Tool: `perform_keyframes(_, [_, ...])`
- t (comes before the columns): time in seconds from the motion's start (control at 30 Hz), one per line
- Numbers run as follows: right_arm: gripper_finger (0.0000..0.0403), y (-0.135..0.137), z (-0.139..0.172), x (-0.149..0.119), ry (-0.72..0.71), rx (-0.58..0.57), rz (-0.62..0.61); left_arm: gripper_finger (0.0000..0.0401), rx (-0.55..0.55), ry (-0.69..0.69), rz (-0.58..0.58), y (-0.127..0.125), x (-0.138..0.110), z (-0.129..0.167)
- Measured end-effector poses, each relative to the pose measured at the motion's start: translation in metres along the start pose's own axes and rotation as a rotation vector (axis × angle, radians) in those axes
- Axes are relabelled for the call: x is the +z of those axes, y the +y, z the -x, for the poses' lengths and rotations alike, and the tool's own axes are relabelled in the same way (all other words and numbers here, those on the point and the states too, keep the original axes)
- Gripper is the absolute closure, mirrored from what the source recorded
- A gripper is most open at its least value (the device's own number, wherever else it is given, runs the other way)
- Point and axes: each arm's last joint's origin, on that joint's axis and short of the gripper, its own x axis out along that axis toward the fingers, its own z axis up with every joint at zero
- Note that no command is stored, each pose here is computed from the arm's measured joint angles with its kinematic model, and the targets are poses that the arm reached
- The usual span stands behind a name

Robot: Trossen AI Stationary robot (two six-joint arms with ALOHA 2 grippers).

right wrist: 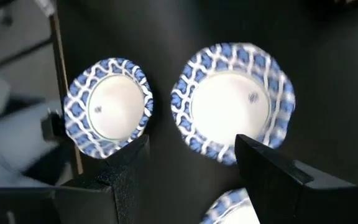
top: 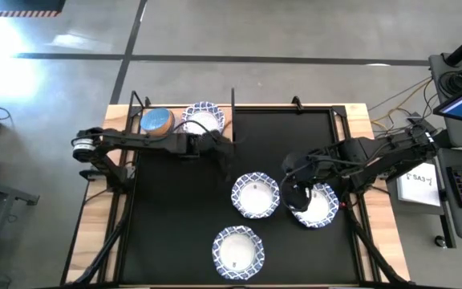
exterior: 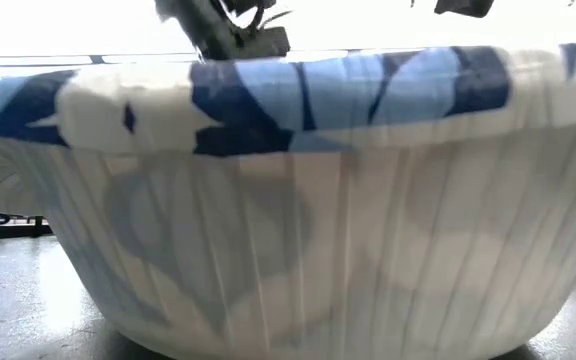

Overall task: Place and stack bowls onto a shelf
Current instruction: Stack the top right white bowl on top of the other white bowl on the shelf

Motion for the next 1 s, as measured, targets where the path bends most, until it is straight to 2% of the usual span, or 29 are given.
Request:
perform_keyframes(0.1, [0.0177,-0.003,-0.001,-0.005,0.046,-0.037,-0.165,0.0188,-0.166,0.008,-0.006,-0.020,-0.001,0.005])
perform_keyframes(0.17, [0.0177,-0.006,-0.001,-0.012,0.099,-0.082,-0.242,0.0188,-0.213,0.010,-0.022,-0.032,-0.002,0.008])
perform_keyframes(0.33, [0.0177,-0.009,-0.006,-0.033,0.232,-0.189,-0.332,0.0188,-0.274,0.008,-0.077,-0.063,-0.008,0.018])
perform_keyframes(0.5, [0.0177,-0.006,-0.023,-0.051,0.288,-0.225,-0.488,0.0188,-0.326,-0.014,-0.119,-0.086,-0.007,0.030])
perform_keyframes(0.7, [0.0177,0.002,-0.051,-0.073,0.338,-0.251,-0.624,0.0188,-0.365,-0.058,-0.141,-0.099,0.003,0.046])
perform_keyframes(1.0, [0.0177,0.011,-0.099,-0.105,0.465,-0.314,-0.685,0.0188,-0.380,-0.050,-0.175,-0.108,0.005,0.057])
